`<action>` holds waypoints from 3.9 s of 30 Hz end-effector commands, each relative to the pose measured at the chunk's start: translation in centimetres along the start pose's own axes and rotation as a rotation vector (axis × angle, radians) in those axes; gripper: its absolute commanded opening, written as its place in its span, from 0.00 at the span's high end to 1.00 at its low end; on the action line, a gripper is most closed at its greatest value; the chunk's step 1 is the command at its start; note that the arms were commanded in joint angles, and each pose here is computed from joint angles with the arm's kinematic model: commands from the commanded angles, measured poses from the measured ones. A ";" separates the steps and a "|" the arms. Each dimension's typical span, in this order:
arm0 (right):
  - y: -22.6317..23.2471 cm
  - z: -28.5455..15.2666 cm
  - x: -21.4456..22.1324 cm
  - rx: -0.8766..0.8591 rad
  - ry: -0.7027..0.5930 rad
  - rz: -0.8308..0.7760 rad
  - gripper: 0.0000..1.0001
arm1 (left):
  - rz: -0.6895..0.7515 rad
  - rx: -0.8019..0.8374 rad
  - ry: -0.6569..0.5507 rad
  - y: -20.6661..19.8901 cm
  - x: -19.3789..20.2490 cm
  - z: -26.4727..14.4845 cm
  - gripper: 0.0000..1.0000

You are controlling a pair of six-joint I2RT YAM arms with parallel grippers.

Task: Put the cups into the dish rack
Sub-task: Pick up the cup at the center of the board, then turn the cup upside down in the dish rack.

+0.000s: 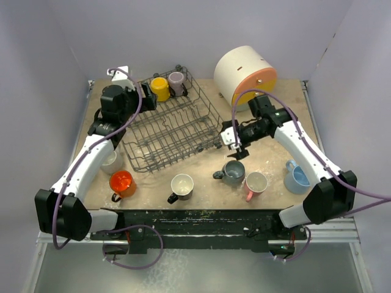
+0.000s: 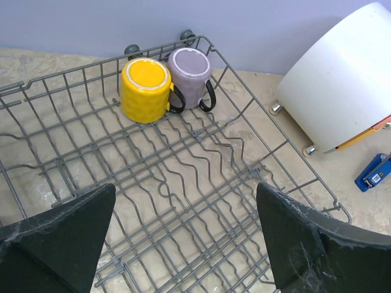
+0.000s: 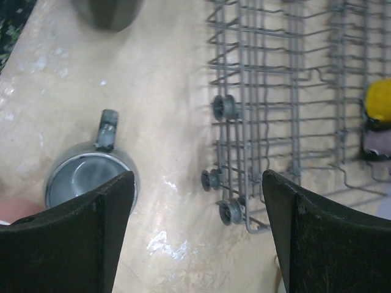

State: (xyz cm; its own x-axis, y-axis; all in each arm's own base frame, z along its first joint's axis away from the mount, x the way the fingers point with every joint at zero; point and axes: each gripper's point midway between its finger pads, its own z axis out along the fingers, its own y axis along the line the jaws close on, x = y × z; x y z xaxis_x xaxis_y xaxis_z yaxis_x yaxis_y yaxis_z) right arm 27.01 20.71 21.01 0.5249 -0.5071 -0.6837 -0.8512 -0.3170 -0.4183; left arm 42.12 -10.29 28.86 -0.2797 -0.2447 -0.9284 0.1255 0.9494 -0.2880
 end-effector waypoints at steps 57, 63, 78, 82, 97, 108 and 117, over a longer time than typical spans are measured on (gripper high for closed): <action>6.5 9.6 5.8 -0.160 0.683 0.483 1.00 | -0.072 -0.074 -0.069 1.5 -0.3 -6.9 0.01; 5.2 7.3 3.1 -0.165 0.504 0.506 1.00 | -0.199 -0.018 -0.144 0.2 -1.8 -6.3 0.01; -0.2 1.5 -4.3 -0.040 0.068 0.488 1.00 | -0.250 0.218 -0.123 -4.5 -3.3 -4.3 0.01; -3.5 0.1 -7.8 0.003 -0.073 0.455 1.00 | -0.285 0.261 -0.130 -5.3 -3.5 -4.0 0.01; -18.9 2.7 -9.1 0.344 -0.372 0.492 1.00 | -0.289 0.224 -0.124 -4.8 -3.8 -4.3 0.01; -22.0 9.6 -3.2 0.387 -0.342 0.703 1.00 | -0.300 0.126 -0.075 -2.8 -1.1 -4.9 0.01; -22.6 14.0 -0.1 0.382 -0.329 0.810 1.00 | -0.352 0.001 0.124 -0.7 4.9 -3.2 0.03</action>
State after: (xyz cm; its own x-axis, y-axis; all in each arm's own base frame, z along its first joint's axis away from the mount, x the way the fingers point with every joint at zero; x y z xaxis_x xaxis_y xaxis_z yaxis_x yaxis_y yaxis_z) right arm 44.09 37.08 15.29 -0.3353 -0.3239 -0.8847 -0.9072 0.3642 0.2105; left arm 37.41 -11.91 28.28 -0.3500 -0.5205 -0.7788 0.0932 0.8079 -0.5819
